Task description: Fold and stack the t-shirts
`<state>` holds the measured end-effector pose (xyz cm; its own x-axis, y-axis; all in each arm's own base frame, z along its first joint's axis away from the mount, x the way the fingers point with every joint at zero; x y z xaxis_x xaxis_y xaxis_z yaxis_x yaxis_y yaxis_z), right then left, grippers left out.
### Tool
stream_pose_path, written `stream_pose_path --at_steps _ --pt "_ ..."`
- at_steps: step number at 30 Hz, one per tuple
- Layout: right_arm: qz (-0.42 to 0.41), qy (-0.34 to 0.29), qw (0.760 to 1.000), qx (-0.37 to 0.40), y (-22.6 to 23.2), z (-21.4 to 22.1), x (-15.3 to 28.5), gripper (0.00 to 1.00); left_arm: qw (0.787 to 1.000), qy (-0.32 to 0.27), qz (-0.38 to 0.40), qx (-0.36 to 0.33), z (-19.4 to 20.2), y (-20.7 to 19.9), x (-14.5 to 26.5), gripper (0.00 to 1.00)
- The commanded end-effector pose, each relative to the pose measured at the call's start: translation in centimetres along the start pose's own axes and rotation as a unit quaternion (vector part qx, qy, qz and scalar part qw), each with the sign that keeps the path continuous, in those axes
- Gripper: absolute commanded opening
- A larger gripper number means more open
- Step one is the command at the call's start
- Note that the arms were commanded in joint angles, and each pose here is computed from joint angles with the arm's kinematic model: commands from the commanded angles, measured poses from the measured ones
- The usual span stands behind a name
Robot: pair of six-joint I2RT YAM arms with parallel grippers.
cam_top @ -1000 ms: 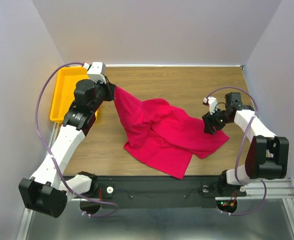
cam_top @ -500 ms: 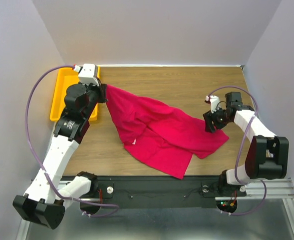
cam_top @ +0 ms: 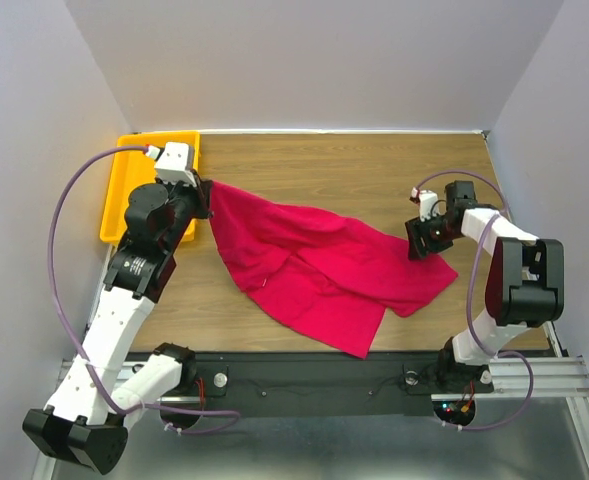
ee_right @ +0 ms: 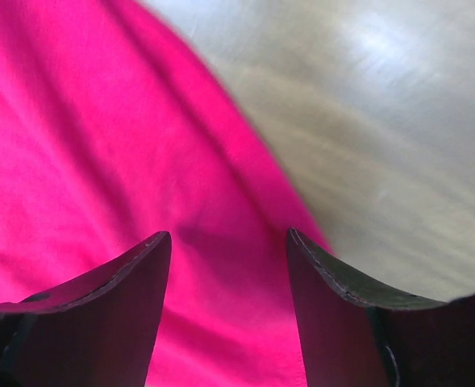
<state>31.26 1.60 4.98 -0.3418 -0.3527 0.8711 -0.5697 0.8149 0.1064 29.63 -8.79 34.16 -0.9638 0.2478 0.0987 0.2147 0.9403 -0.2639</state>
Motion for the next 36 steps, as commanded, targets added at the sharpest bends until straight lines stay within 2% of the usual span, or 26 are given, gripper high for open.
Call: stream_pose_path --at_steps 1,6,10,18,20,24,25,27,28,29,30,33,35,36 --pt "0.033 -0.023 0.999 0.014 -2.1 -1.9 0.0 0.63 1.000 -0.019 0.021 0.010 -0.5 -0.6 0.4 0.00" --pt "0.054 -0.035 0.997 0.038 -2.7 -3.0 1.2 0.61 0.999 -0.012 0.024 0.023 0.5 -0.6 0.4 0.00" --pt "0.066 -0.049 0.995 0.055 -3.1 -4.1 2.2 0.66 0.999 -0.007 0.028 0.028 1.0 -0.7 0.2 0.00" --pt "0.017 -0.023 0.998 0.053 -2.2 -2.2 -0.2 0.64 0.999 0.000 0.039 0.037 1.5 -1.0 -0.2 0.00" --pt "-0.001 -0.029 0.998 0.050 -1.5 -2.1 -0.4 0.59 0.999 0.002 0.039 0.038 1.7 -1.0 -0.3 0.00" --pt "-0.033 -0.039 0.998 0.047 -0.2 -2.1 -0.3 0.41 0.998 0.007 0.040 0.040 2.1 -1.0 -0.6 0.00" --pt "-0.034 -0.040 0.997 0.048 -0.1 -2.2 -0.2 0.30 0.998 0.007 0.039 0.042 2.2 -1.0 -0.6 0.00" --pt "-0.036 -0.041 0.997 0.053 -0.1 -2.3 0.0 0.18 0.998 0.010 0.036 0.042 2.4 -0.9 -0.7 0.00" --pt "-0.040 -0.043 0.997 0.054 0.2 -2.5 0.4 0.07 0.998 0.014 0.034 0.044 2.9 -0.7 -0.8 0.00" --pt "-0.040 -0.051 0.996 0.064 0.2 -3.1 0.9 0.03 0.998 0.018 0.031 0.045 3.2 -0.6 -0.9 0.00" --pt "-0.040 -0.062 0.995 0.072 0.3 -3.7 1.6 0.01 0.998 0.010 0.034 0.045 2.9 -0.7 -1.1 0.00" --pt "-0.067 -0.103 0.986 0.115 1.8 -6.1 4.6 0.01 0.998 0.014 0.030 0.046 3.3 -0.5 -1.3 0.00" --pt "-0.112 -0.136 0.974 0.144 4.5 -6.9 7.5 0.01 0.998 0.014 0.027 0.047 3.4 -0.4 -1.4 0.00" --pt "-0.121 -0.152 0.961 0.199 5.3 -7.4 8.6 0.01 0.999 0.013 0.021 0.047 3.4 -0.2 -1.5 0.00"
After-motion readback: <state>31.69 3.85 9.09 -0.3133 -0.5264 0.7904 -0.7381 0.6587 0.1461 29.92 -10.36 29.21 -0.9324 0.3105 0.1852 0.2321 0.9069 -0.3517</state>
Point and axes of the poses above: each gripper's point midway between its finger pads, its own x axis back along the fingers, its own y axis along the line the jaws close on, z = x × y, the point moved 2 cm from there along x, back along the fingers, and after that the axes turned 9 degrees about x, right-handed, at the moved point
